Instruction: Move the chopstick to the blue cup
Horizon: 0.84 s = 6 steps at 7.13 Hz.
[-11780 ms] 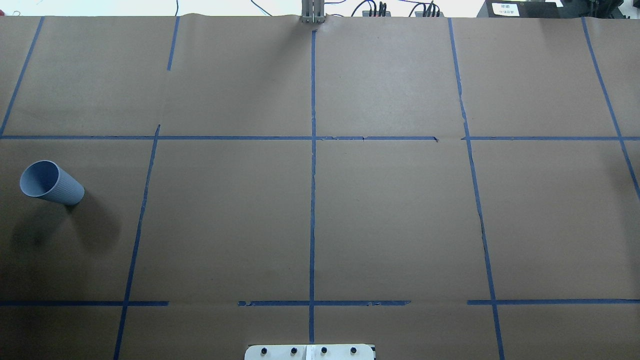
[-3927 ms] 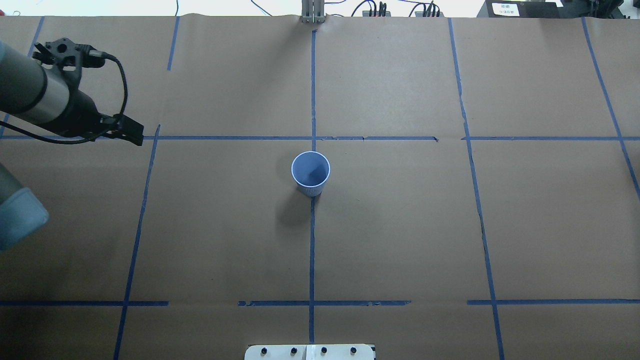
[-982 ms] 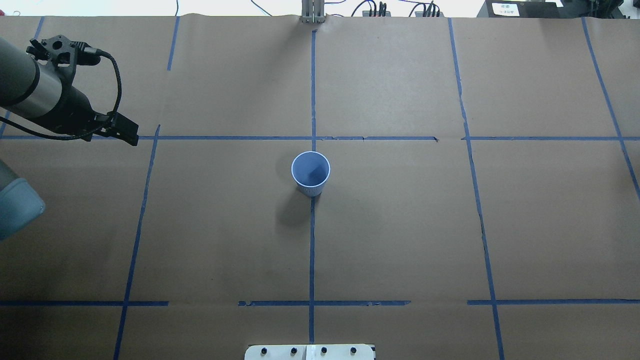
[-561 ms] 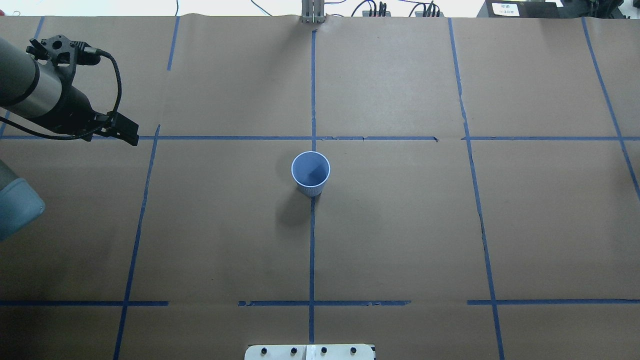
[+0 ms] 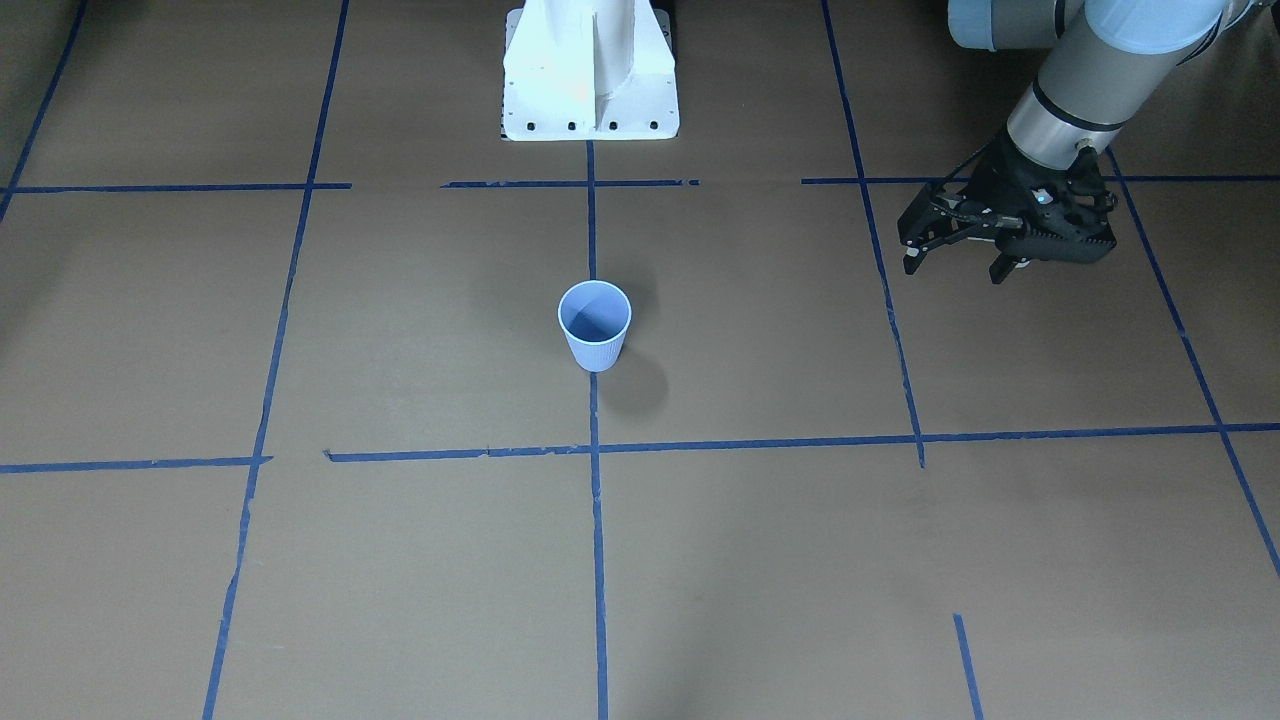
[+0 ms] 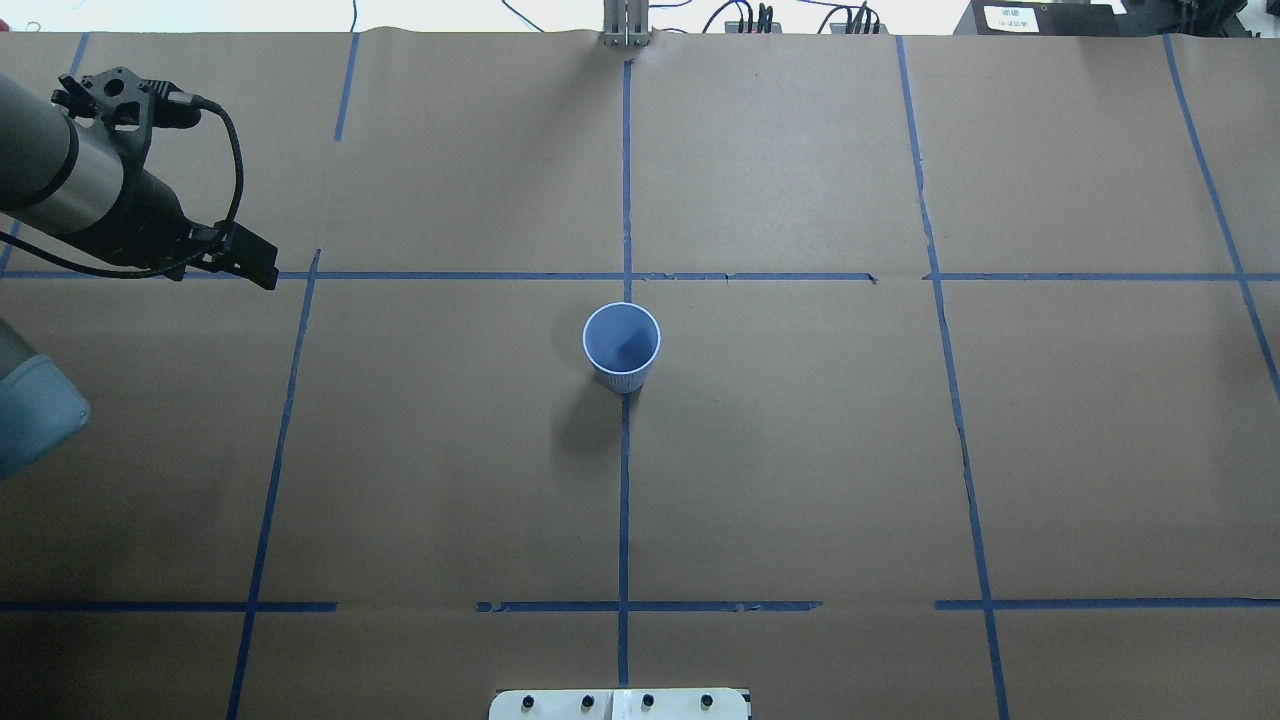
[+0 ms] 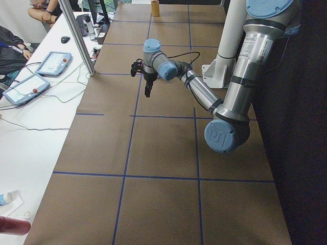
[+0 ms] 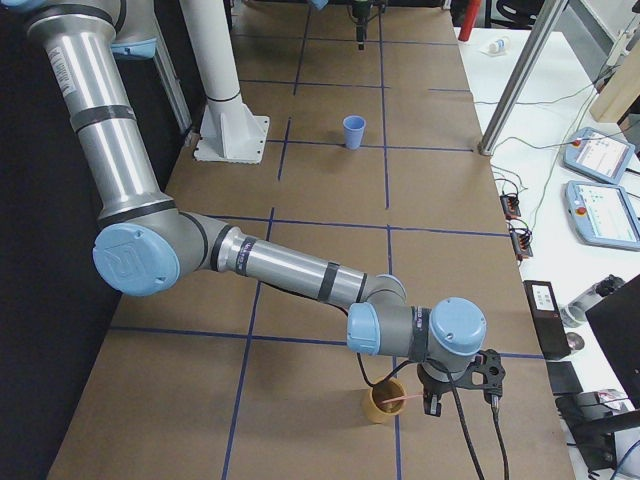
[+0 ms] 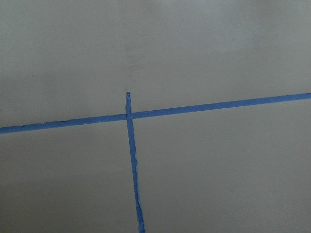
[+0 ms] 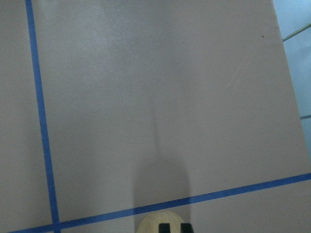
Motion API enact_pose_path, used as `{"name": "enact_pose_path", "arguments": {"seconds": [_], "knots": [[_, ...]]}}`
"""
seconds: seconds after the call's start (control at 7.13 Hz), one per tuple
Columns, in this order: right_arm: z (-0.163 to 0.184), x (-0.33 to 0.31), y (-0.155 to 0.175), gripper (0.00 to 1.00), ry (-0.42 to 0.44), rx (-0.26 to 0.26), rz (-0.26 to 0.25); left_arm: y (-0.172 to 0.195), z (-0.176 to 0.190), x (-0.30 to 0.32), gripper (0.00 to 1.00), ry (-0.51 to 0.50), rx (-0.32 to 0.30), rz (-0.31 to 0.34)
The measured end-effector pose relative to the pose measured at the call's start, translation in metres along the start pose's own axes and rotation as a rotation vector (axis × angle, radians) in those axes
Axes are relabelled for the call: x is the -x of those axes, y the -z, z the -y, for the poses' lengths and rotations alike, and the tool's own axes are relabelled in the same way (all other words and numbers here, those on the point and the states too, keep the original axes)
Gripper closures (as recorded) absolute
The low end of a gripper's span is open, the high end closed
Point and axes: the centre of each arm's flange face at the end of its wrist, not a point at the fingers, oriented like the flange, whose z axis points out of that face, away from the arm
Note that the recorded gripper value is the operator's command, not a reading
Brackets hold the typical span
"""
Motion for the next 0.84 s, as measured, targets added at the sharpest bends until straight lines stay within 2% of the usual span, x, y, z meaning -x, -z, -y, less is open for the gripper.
{"name": "enact_pose_path", "arguments": {"seconds": [0.42, 0.56, 0.84], "knots": [[0.007, 0.003, 0.065, 1.00, -0.013, -0.095, 0.025, 0.000, 0.000, 0.000, 0.00, 0.001, 0.001, 0.000], [0.006, 0.006, 0.094, 1.00, -0.037, -0.103, 0.038, 0.000, 0.000, 0.000, 0.00, 0.000, 0.001, -0.001], [0.001, 0.043, 0.157, 1.00, -0.076, -0.082, 0.052, 0.000, -0.001, 0.002, 0.00, 0.002, 0.001, 0.000]]}}
